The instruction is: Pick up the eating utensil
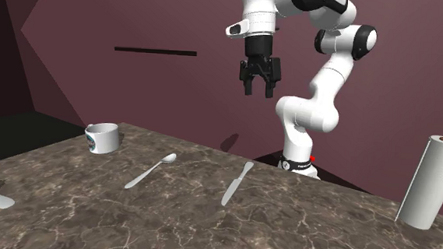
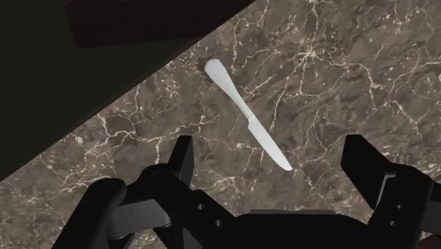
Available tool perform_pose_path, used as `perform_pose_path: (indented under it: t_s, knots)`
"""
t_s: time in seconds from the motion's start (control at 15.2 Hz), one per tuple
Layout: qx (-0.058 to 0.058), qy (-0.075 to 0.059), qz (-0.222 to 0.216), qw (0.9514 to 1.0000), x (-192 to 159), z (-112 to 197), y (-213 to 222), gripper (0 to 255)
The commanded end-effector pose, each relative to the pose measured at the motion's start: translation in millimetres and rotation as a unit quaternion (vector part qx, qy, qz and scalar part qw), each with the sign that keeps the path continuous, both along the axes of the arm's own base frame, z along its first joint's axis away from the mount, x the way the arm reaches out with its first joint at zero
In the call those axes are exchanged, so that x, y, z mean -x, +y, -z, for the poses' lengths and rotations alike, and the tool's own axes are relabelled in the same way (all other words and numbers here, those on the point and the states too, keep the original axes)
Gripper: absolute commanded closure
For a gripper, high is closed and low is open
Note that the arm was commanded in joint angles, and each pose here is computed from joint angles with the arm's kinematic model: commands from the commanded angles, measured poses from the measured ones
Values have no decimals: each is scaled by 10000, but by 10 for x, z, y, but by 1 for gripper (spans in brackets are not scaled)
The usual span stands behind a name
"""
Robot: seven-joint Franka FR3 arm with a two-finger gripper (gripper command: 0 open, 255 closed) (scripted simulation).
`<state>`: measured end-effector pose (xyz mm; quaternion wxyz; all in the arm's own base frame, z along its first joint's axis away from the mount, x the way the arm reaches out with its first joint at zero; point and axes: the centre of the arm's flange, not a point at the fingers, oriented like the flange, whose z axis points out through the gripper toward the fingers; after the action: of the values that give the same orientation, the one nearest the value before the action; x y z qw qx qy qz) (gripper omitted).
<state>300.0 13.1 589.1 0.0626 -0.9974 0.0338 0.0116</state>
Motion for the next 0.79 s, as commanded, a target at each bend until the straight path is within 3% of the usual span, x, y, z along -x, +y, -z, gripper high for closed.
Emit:
perform_pose_path:
  t_s: [0.0, 0.33, 0.53, 0.73]
  knots:
    - [0, 0, 0, 10000, 0, 0, 0, 0]
    - [201, -86, -957, 9952, -293, 578, 165, 0]
    - [320, -137, -1527, 9877, -458, 926, 279, 0]
    - [439, -188, -2092, 9767, -613, 1275, 403, 0]
